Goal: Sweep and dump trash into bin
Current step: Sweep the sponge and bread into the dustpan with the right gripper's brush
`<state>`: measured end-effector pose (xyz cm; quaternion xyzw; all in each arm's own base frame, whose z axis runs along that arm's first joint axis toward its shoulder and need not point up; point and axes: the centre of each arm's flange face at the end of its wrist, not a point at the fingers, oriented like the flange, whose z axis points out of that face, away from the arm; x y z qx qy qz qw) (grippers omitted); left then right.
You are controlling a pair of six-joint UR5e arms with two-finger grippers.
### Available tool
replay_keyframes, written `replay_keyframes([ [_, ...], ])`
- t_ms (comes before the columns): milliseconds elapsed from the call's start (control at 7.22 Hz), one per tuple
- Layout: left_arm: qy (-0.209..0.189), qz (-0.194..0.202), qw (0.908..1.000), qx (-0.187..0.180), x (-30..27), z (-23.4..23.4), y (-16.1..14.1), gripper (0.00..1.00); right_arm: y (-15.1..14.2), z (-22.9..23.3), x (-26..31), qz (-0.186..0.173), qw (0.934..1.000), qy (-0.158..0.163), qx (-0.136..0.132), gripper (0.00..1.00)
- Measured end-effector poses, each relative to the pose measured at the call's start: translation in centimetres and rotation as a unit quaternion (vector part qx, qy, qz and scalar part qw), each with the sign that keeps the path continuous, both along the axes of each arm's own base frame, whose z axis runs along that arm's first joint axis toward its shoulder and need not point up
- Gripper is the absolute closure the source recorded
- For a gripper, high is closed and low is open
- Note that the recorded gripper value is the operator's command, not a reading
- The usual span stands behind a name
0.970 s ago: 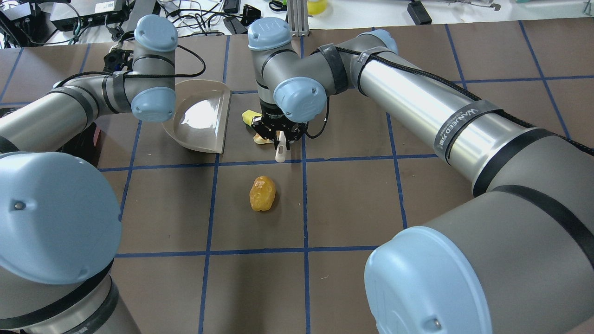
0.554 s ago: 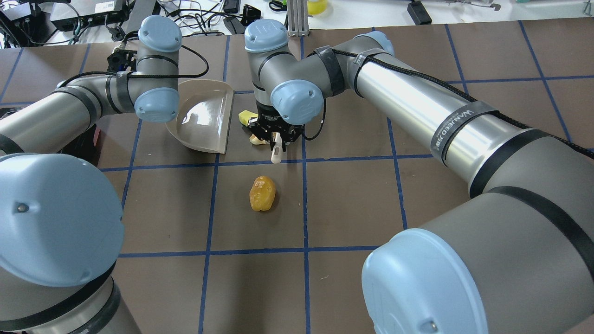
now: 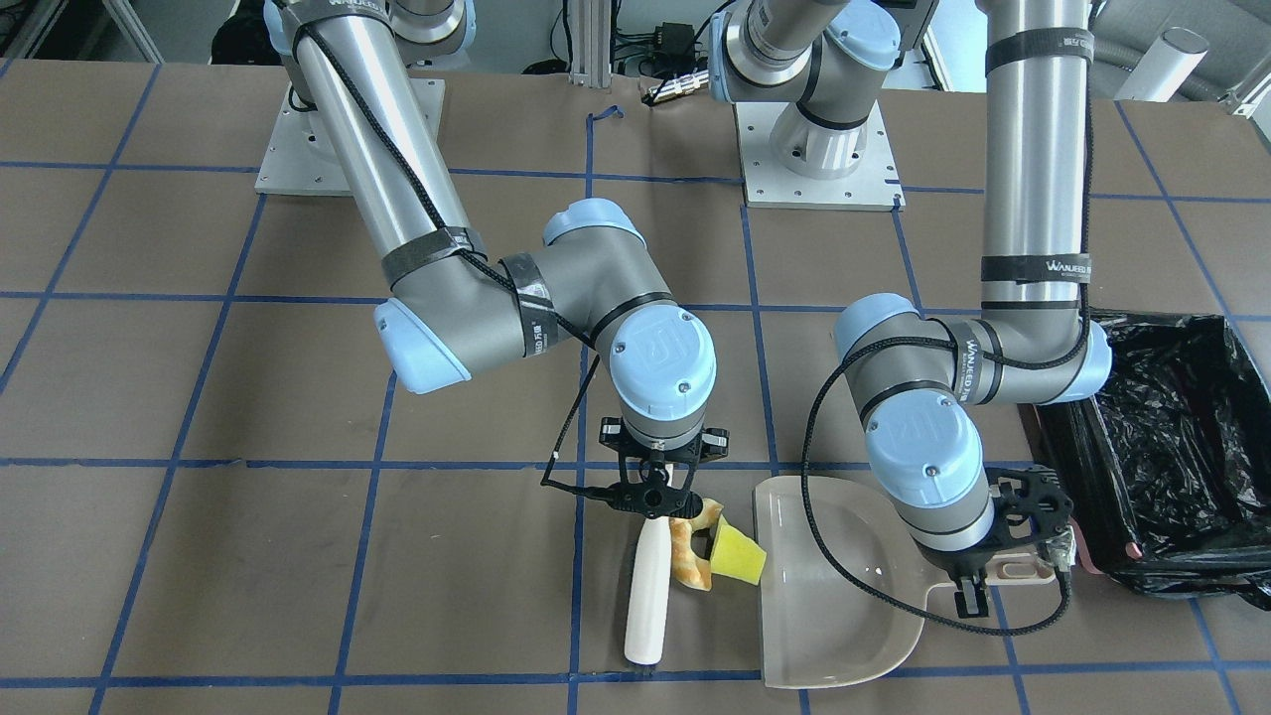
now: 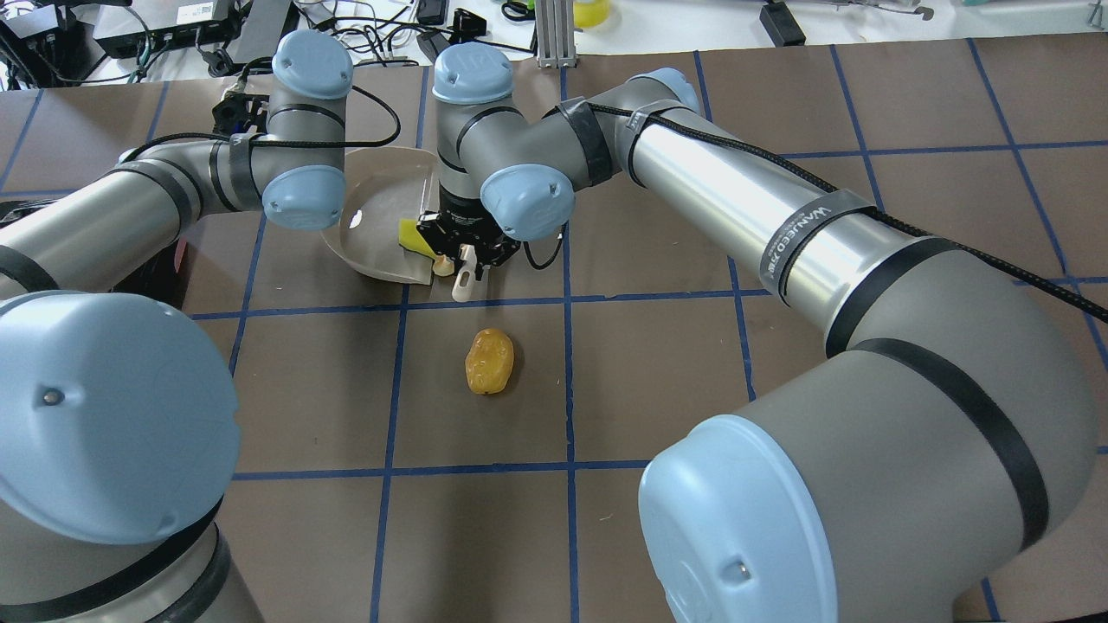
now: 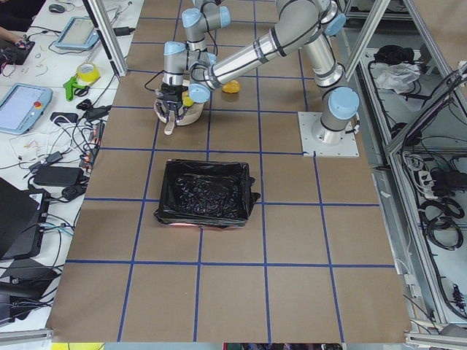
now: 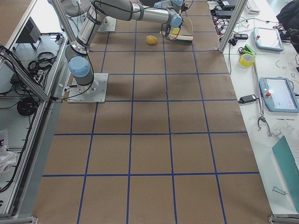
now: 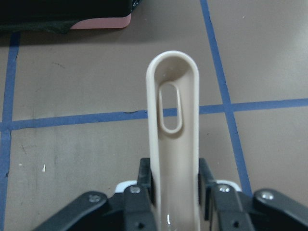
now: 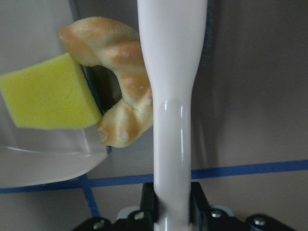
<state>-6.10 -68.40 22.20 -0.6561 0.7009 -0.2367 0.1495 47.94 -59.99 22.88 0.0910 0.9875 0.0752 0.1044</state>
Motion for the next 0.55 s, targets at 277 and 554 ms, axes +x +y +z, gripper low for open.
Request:
replay_keyframes([
  [277, 0.001, 0.0, 1.0, 0.0, -0.1, 0.0, 0.0, 1.0, -0.5, 0.1, 1.4, -0.014, 0.9985, -0.052, 0.002, 1.0],
  [554, 0.001, 0.0, 1.0, 0.001, -0.2, -0.1, 0.0, 1.0, -0.8, 0.2, 2.3, -0.031, 0.995, -0.095, 0.005, 1.0],
])
